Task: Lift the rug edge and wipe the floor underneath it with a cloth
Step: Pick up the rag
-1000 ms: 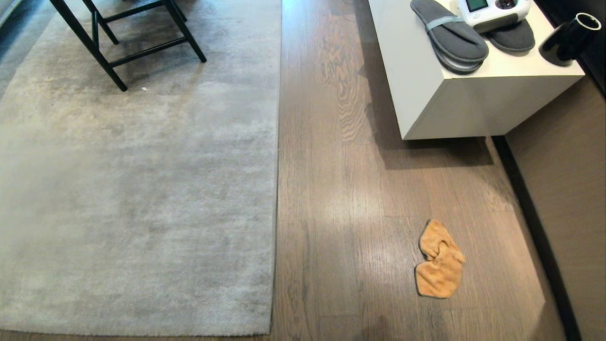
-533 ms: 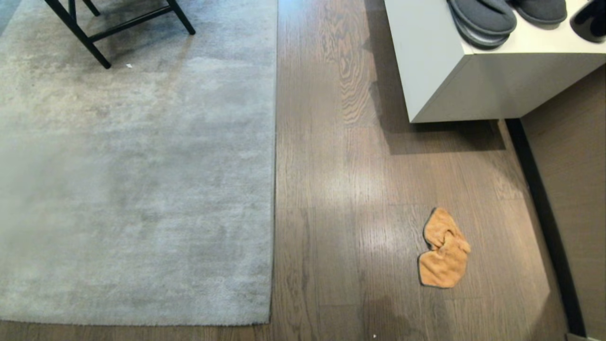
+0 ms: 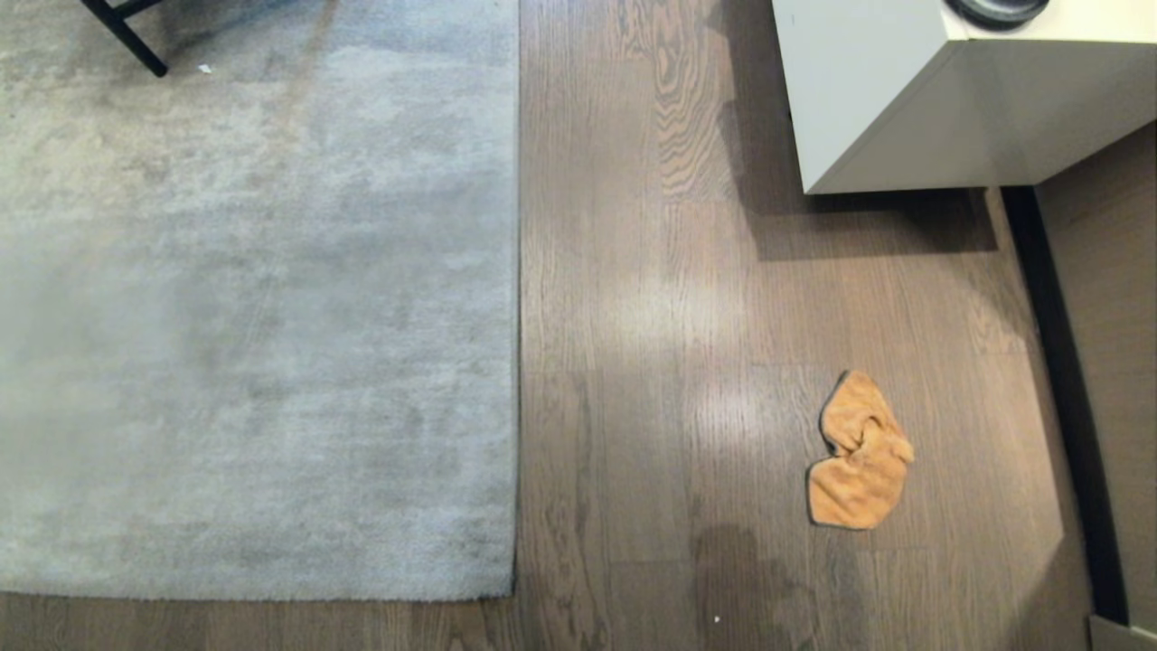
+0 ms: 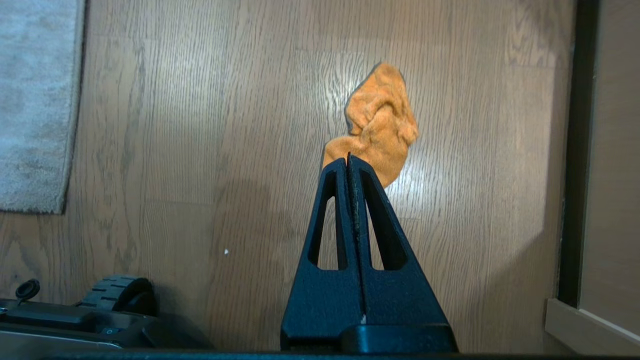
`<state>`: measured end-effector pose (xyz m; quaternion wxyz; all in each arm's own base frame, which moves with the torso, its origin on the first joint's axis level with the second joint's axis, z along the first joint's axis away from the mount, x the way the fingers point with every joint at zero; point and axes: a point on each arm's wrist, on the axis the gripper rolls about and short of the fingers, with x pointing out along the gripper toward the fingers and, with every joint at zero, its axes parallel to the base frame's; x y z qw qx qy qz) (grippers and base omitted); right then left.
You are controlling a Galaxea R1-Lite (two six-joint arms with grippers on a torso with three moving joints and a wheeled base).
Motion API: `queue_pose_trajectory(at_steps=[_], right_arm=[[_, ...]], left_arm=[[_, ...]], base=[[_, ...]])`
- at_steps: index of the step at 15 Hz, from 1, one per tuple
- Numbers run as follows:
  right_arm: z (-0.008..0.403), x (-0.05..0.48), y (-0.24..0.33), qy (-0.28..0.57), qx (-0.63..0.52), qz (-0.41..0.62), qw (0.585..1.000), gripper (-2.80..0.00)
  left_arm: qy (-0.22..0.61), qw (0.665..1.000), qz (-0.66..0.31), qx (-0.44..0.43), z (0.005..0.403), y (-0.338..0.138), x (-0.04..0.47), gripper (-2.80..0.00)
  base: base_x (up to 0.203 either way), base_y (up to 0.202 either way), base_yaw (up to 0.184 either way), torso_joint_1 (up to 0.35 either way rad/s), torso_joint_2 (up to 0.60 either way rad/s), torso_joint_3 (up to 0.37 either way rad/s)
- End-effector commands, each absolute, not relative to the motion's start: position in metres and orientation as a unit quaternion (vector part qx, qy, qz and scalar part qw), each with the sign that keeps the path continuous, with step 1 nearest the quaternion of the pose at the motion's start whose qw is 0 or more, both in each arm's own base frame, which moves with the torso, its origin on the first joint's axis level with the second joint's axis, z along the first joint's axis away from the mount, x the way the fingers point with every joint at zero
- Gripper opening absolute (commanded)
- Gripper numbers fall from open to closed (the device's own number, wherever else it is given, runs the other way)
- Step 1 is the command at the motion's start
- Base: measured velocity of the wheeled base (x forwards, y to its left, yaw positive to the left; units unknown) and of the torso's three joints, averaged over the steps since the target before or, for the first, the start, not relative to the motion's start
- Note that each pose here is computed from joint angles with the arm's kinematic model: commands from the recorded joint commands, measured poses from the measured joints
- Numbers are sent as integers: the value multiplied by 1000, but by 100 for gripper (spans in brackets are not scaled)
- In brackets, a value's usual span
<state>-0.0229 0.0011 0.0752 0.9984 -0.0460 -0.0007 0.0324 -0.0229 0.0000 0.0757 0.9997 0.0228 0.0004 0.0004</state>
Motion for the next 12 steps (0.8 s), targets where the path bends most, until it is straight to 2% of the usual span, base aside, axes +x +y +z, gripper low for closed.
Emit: queue_pose_trajectory(at_steps=[1, 12], right_arm=[[75, -23, 1, 0, -47, 33, 998, -280], [75, -23, 1, 0, -47, 34, 998, -280]], left_arm=[[1, 1000, 1, 23, 76, 0, -23, -280], [1, 1000, 1, 23, 76, 0, -23, -280]], base=[[0, 0, 0, -1, 5, -198], [0, 0, 0, 1, 3, -197]])
